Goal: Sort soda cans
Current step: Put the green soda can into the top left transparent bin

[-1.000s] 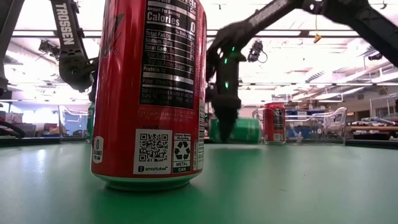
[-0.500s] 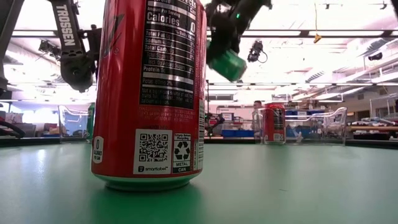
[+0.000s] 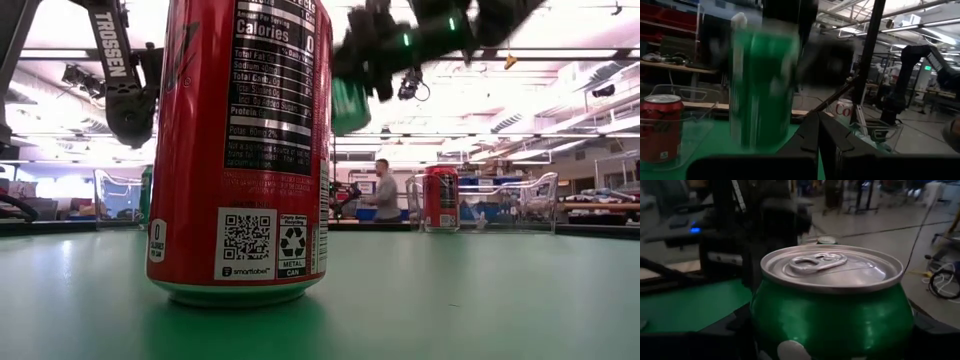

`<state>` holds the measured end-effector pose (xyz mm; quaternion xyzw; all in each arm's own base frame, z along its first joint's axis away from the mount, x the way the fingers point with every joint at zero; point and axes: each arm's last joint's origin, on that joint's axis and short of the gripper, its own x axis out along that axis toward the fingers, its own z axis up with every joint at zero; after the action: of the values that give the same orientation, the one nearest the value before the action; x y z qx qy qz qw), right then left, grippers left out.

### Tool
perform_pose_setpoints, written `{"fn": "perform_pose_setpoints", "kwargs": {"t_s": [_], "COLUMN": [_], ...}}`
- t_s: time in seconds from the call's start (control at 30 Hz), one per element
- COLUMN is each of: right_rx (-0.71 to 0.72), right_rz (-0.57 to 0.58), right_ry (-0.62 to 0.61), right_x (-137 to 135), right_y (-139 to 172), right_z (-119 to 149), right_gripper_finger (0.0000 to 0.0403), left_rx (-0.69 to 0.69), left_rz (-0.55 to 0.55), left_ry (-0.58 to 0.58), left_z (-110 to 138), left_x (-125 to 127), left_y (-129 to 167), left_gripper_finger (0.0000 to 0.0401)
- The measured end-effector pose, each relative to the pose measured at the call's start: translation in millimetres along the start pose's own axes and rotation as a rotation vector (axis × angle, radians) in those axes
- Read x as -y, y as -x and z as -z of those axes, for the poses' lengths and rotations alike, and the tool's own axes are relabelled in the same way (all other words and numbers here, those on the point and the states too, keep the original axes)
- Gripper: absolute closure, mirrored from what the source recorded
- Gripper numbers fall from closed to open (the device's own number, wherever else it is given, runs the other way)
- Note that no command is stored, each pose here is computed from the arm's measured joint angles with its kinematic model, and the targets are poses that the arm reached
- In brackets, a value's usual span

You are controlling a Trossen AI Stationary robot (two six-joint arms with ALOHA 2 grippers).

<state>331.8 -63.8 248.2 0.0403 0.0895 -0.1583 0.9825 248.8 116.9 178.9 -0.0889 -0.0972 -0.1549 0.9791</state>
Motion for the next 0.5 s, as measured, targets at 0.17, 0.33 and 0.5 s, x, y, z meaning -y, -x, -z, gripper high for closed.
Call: {"fn": "perform_pose_setpoints", "kwargs": {"t_s": [0.17,0.33,0.5], "right_rx": [0.125,0.096,0.053], "right_rz": [0.053,0.077,0.082], "right_ry": [-0.061,-0.073,-0.062], "right_x": [-6,-8,-9], "right_y": [-1,-13,-31], "right_z": [56,97,122], "right_gripper_finger": [0.0112,0.0112,0.0112], "left_rx": [0.000,-0.002,-0.007], "left_rz": [0.000,-0.005,0.003], "left_ry": [-0.010,-0.017,-0.039], "left_z": [-3,-3,-3], "left_x": [-4,-7,-6], "left_y": [3,6,6], "left_gripper_finger": [0.0393,0.0392,0.0392]}}
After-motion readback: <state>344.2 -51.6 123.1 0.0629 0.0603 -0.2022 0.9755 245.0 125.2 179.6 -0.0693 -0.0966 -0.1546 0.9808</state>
